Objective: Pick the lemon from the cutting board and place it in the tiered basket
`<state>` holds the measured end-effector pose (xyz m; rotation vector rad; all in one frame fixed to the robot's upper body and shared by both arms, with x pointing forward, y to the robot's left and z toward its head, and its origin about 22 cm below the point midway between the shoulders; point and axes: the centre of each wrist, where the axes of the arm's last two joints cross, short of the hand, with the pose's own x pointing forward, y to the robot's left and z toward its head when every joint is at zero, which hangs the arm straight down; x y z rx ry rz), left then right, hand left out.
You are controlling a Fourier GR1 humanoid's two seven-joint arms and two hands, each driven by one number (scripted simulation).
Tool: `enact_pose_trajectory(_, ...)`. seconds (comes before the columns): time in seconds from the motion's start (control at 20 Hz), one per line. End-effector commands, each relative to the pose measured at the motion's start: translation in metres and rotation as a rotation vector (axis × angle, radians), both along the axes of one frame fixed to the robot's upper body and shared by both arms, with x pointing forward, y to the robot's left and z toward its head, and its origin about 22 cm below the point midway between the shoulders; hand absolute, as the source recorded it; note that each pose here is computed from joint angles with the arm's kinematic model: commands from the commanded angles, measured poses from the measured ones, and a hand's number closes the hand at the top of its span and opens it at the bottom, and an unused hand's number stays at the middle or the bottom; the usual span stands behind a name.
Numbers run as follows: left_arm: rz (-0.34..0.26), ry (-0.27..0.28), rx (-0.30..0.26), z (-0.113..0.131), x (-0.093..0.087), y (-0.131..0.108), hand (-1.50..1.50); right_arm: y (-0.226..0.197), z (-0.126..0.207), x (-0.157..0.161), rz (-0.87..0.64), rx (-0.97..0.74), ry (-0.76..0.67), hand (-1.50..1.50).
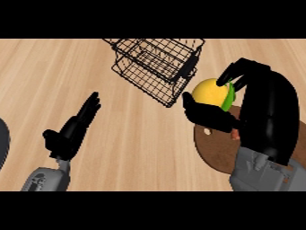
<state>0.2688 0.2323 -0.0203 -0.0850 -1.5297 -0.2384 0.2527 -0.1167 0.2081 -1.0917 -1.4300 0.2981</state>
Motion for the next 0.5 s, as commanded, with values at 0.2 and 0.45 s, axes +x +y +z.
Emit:
enact_pose_trajectory(0.2,-0.021,-0.009,-0.011,-0.001,0.0,-0.024,0.0,0.037,0.075,0.074,-0.063,0.068,0.08,1.5)
enact_pose_trajectory(0.45,-0.014,-0.017,0.001,0.013,0.015,-0.004,0.0,0.041,0.086,0.123,-0.043,0.118,0.092,1.5)
